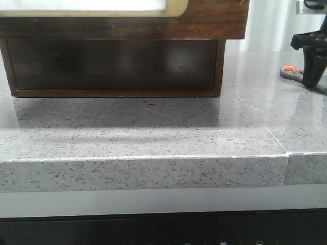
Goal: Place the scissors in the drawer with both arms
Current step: 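Lower the right gripper onto the orange-handled scissors and grasp them, then carry the scissors with the right gripper over the open drawer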
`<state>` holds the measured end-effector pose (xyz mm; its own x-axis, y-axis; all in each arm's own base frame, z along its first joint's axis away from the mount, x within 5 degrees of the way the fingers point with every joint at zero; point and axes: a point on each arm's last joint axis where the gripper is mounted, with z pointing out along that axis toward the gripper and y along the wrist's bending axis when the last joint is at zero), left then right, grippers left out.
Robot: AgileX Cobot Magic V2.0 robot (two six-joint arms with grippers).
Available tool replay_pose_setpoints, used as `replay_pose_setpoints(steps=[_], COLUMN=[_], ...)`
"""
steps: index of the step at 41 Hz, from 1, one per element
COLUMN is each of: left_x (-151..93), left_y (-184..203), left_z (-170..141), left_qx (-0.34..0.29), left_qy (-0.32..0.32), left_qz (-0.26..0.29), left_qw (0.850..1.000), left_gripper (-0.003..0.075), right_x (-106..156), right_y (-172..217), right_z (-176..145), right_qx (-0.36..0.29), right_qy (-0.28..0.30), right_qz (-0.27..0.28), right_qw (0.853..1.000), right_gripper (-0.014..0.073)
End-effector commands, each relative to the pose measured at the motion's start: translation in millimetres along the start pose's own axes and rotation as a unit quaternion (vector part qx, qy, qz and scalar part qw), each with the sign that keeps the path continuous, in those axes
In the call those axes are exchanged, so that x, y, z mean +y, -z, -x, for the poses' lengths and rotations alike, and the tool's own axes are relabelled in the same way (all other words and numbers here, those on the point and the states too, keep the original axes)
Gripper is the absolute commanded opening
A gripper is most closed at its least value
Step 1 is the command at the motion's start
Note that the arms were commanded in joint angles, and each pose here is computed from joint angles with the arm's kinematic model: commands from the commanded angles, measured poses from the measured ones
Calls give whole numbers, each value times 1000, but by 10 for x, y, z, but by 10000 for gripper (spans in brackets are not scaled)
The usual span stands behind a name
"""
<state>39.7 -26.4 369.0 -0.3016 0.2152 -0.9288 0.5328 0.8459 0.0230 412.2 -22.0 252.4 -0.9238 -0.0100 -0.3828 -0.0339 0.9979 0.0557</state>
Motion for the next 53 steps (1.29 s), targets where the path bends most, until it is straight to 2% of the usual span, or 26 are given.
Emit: replay_pose_setpoints(steps=[1, 3, 6, 11, 17, 26, 35, 43, 53], left_x=[-2, -2, -2, -2, -2, -2, -2, -2, -2], left_y=[43, 43, 43, 43, 43, 43, 43, 43, 43], left_z=[152, 152, 152, 152, 152, 152, 152, 152, 152], left_qx=[-51, -51, -51, -51, -51, -51, -51, -51, -51], left_qy=[7, 7, 7, 7, 7, 7, 7, 7, 7], left_qz=[-4, -4, -4, -4, -4, -4, -4, -4, -4], left_qw=[999, 999, 999, 999, 999, 999, 999, 999, 999], left_gripper=[512, 512, 512, 512, 512, 512, 512, 512, 512], right_x=[15, 13, 12, 11, 11, 22, 133, 379, 835], right_y=[250, 235, 215, 190, 184, 299, 949, 1837, 2866], right_z=[124, 127, 126, 116, 110, 118, 182, 206, -13], right_qx=[-55, -53, -48, -41, -37, -51, -139, -257, -393], right_qy=[6, 6, 6, 6, 6, 7, 21, 51, 104], right_qz=[-2, -2, -1, 0, 0, 0, -4, 1, 38], right_qw=[998, 999, 999, 999, 999, 999, 990, 965, 913], right_gripper=[433, 431, 382, 194, 50, 36, 36, 36, 36])
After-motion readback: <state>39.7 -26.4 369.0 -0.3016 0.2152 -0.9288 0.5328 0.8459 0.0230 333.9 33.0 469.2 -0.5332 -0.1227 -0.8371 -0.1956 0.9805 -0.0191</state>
